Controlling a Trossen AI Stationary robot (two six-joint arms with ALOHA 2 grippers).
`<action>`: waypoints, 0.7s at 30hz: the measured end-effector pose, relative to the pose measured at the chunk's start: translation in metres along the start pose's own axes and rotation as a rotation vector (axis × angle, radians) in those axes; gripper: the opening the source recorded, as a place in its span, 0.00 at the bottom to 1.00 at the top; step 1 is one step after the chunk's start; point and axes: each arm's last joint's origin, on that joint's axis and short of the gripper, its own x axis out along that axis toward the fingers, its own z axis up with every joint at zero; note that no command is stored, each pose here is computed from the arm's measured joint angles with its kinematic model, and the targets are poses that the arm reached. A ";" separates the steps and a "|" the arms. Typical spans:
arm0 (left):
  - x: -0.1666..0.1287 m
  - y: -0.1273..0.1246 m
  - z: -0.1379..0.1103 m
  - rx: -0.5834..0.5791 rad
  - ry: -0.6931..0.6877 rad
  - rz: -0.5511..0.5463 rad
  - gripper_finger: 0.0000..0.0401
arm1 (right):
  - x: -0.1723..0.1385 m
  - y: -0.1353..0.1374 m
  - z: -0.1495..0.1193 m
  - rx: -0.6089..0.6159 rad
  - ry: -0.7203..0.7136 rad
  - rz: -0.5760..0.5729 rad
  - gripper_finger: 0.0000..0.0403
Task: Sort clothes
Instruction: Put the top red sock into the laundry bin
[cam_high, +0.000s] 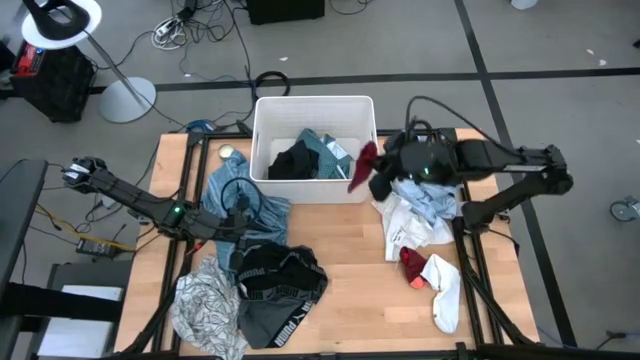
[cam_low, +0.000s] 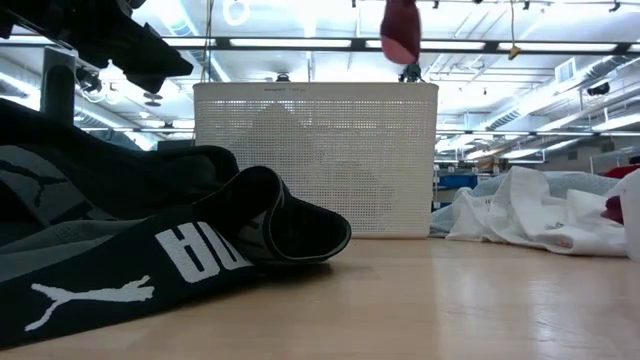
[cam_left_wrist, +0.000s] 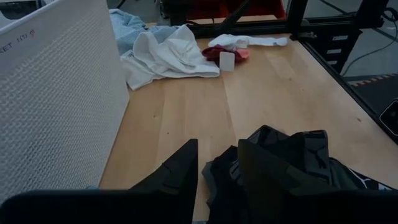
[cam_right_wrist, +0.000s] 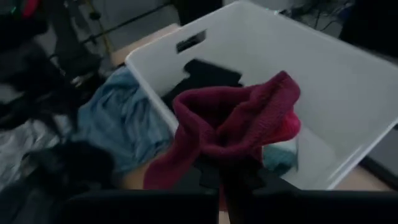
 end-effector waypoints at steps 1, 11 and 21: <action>0.000 0.000 0.000 0.000 0.000 0.000 0.30 | 0.005 -0.003 0.004 0.002 -0.014 -0.006 0.00; 0.000 0.000 0.000 0.004 0.001 0.000 0.30 | 0.064 -0.036 0.031 -0.022 -0.078 -0.114 0.03; 0.000 0.000 0.000 0.005 0.003 0.000 0.30 | 0.123 -0.053 0.023 0.013 0.069 -0.075 0.09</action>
